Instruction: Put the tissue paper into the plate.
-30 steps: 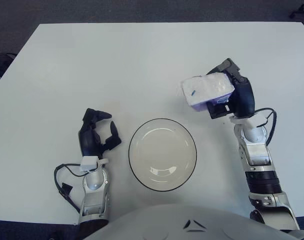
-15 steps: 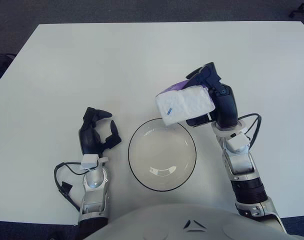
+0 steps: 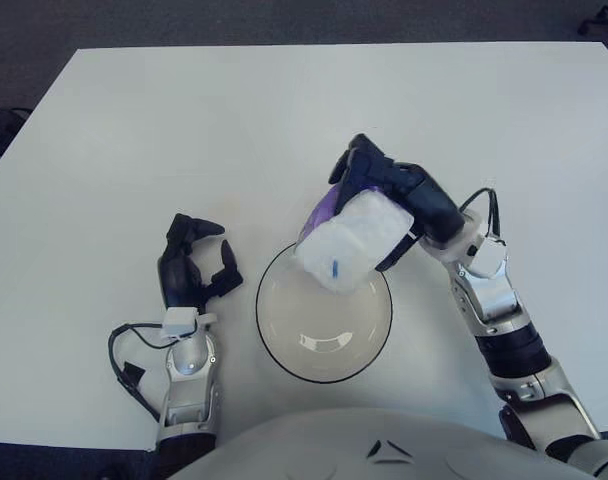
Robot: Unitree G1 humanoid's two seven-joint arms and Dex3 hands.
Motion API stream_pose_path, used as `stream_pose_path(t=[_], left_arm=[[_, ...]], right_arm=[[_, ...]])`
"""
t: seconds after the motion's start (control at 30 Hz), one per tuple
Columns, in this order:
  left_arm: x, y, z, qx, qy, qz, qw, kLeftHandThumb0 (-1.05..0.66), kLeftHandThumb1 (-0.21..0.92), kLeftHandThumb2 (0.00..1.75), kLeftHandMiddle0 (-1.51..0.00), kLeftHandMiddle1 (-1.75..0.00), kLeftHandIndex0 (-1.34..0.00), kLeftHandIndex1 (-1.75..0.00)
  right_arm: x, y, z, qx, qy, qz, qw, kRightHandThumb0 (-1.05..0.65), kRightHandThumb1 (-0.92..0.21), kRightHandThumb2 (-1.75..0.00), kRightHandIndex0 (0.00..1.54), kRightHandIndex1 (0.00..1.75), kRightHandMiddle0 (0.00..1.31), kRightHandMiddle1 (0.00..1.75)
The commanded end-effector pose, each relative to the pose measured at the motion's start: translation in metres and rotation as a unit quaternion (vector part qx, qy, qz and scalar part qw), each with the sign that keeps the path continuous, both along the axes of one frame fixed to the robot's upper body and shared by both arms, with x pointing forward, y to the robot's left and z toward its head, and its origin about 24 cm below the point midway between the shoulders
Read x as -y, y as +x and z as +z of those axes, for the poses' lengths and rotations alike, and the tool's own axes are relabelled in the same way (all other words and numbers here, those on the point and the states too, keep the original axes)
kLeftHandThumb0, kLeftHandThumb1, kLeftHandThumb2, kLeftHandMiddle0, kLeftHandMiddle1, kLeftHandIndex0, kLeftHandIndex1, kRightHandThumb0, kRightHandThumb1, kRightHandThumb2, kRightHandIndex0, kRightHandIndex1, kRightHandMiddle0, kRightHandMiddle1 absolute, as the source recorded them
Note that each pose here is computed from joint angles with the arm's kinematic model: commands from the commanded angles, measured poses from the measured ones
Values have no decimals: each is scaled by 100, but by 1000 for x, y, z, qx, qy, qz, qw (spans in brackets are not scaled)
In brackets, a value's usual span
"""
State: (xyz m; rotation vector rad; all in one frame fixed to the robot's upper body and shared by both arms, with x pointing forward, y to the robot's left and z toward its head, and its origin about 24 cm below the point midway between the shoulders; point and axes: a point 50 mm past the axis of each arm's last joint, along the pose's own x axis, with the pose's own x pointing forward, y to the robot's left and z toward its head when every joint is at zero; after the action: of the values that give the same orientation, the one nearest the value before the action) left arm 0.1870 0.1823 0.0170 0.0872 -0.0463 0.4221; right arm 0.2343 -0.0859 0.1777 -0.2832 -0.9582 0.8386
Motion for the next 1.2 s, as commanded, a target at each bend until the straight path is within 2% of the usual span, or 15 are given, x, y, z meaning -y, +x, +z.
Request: stream_pose_path(t=[0.0, 0.17, 0.33, 0.7, 0.9, 0.93, 1.0, 1.03, 1.07, 1.1, 1.13, 1.17], left_arm=[[4, -12, -19, -58, -5, 6, 998, -49, 29, 136, -117, -175, -63, -175], [6, -12, -18, -69, -2, 11, 998, -49, 30, 135, -119, -175, -63, -175], [6, -13, -18, -77, -7, 13, 997, -48, 32, 133, -119, -175, -61, -175], [6, -12, -19, -52, -13, -4, 999, -48, 32, 132, -113, -175, -61, -175], [6, -13, -20, -53, -8, -6, 999, -48, 32, 132, -113, -175, -61, -175], [6, -13, -20, -56, -6, -4, 998, -48, 32, 133, -113, -175, -61, -175], [6, -13, -21, -63, -3, 0, 998, -49, 31, 134, -113, -175, -62, -175], [5, -13, -21, -65, -1, 1, 998, -49, 30, 135, -114, -175, -63, -175], [5, -13, -21, -67, -1, 1, 998, -49, 30, 135, -114, -175, -63, -175], [5, -13, -21, -67, 0, 1, 998, -49, 29, 136, -114, -175, -63, -175], [6, -13, -21, -70, 0, 2, 998, -49, 29, 136, -114, -175, -63, -175], [6, -13, -21, -71, 0, 2, 997, -49, 29, 136, -114, -175, -63, -175]], right_arm=[[-2, -6, 2, 23, -7, 19, 1000, -1, 7, -175, 91, 174, 68, 172], [-6, -18, -5, 42, -70, 16, 997, -1, 9, -175, 92, 175, 74, 164], [-8, -22, -8, 67, -109, 13, 992, -1, 8, -175, 92, 175, 72, 166], [-7, -24, -13, 111, -156, 14, 981, -1, 3, -172, 87, 174, 64, 174], [-9, -23, -11, 104, -164, 19, 981, -1, 6, -172, 90, 175, 71, 164], [-9, -23, -10, 101, -165, 23, 981, -1, 2, -167, 85, 175, 69, 165], [-11, -23, -9, 94, -169, 32, 981, -1, -14, -149, 68, 175, 62, 166], [-11, -22, -9, 90, -170, 35, 981, -1, -31, -131, 50, 175, 54, 169], [-11, -22, -8, 88, -171, 37, 981, -14, -47, -111, 32, 173, 45, 171], [-11, -21, -8, 84, -171, 38, 981, -19, -53, -104, 26, 173, 42, 172], [-8, -18, -11, 74, -180, 38, 980, -25, -67, -85, 16, 158, 33, 173], [-6, -16, -13, 67, -186, 37, 979, -45, -76, -87, 10, 120, 21, 133]])
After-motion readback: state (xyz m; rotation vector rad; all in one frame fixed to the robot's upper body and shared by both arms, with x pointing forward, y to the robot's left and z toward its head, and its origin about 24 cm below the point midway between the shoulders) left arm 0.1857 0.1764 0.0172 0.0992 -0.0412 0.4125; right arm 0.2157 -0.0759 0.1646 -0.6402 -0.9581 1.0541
